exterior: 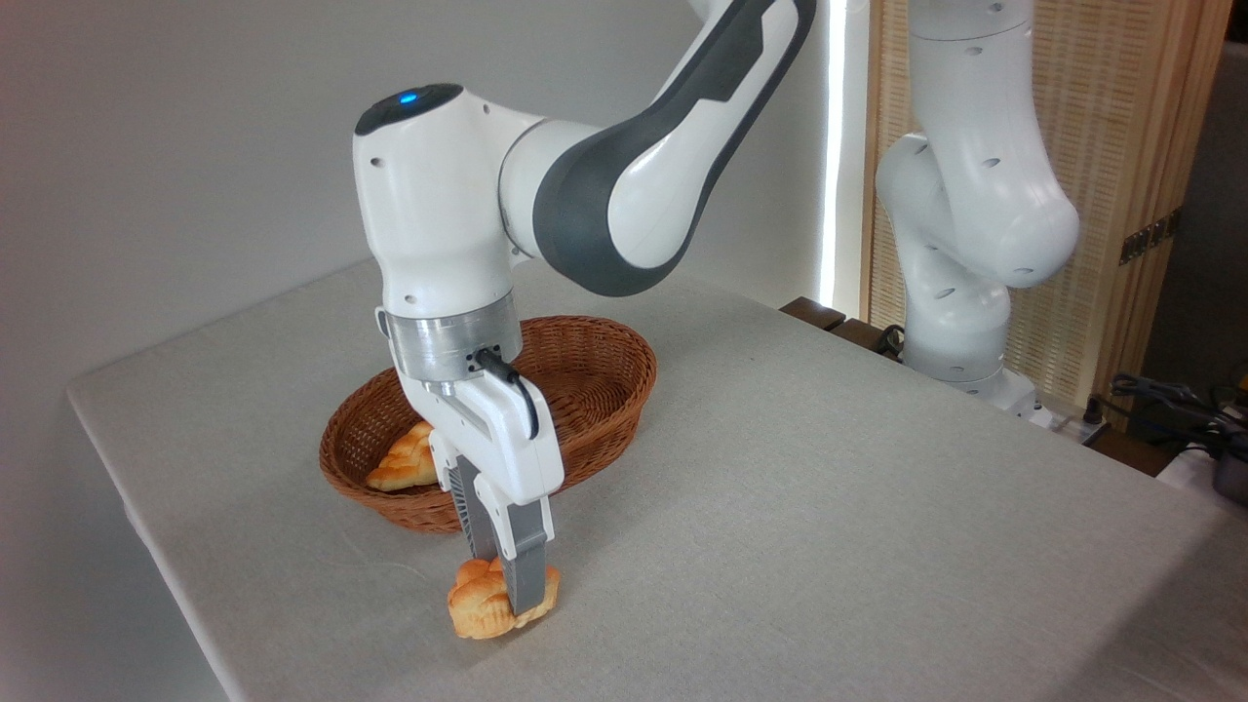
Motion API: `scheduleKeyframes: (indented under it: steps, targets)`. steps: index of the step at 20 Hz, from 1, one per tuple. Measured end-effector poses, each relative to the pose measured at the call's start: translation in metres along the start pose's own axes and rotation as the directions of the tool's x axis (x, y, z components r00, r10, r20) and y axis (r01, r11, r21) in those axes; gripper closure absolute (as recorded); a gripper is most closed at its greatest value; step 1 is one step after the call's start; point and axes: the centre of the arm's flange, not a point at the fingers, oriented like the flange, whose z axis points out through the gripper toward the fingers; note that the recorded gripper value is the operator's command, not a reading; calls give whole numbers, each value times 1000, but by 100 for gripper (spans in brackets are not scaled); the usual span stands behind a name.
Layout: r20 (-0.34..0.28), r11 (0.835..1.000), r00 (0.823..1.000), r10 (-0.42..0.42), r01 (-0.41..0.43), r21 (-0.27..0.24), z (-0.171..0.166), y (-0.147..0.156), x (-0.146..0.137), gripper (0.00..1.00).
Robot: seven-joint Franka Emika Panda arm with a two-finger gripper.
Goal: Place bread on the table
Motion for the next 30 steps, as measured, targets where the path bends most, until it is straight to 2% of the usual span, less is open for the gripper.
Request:
scheduleKeyframes:
  steps: [10, 15, 23, 26, 30]
  targets:
    - [-9, 1000, 1000, -3, 3, 9, -6, -3, 0, 0]
    - [-24, 999, 999, -35, 36, 22, -17, -17, -14, 0]
    - [-34, 999, 999, -42, 42, 26, -26, -17, -15, 0]
    - [-23, 998, 998, -64, 64, -18, -64, -20, -26, 0]
    - [-48, 987, 993, -108, 102, -123, -151, -18, -41, 0]
